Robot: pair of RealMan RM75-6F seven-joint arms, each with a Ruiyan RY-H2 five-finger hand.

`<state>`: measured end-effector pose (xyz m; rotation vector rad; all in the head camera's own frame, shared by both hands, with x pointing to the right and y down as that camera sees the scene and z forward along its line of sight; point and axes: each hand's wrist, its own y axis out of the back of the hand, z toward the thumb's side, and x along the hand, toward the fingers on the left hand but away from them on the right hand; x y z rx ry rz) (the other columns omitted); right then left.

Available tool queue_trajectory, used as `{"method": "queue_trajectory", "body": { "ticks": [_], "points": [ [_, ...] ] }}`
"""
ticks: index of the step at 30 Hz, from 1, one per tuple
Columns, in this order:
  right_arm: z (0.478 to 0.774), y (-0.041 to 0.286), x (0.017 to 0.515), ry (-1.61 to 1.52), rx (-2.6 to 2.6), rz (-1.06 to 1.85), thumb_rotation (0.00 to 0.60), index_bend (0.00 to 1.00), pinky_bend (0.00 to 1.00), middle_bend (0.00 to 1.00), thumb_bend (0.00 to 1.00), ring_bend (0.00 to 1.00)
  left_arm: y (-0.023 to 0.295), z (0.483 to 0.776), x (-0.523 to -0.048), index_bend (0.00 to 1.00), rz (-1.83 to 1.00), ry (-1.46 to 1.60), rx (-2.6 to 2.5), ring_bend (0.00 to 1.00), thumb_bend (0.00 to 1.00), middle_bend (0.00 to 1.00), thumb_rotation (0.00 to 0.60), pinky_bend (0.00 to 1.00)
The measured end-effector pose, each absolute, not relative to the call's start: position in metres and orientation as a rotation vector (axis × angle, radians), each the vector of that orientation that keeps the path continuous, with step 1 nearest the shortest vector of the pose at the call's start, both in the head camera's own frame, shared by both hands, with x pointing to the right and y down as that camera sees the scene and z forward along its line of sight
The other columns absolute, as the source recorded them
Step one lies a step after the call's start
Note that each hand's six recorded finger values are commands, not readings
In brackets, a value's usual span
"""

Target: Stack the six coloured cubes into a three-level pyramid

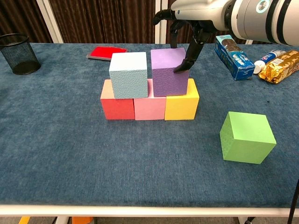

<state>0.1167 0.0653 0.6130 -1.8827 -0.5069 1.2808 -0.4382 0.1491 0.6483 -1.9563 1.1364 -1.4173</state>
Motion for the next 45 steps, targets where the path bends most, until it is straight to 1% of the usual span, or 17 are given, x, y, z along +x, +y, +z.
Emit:
{"method": "queue_trajectory", "body": {
  "ticks": [45],
  "points": [
    [0.6154,0.0694,0.1109,-0.522,-1.900,1.304,0.600,0.00,0.00,0.51,0.17,0.02,0.1533,0.6534,-0.4420,0.08,-1.440,1.144,-1.984,0.00,0.04,0.09,0.600,0.07]
  ]
}}
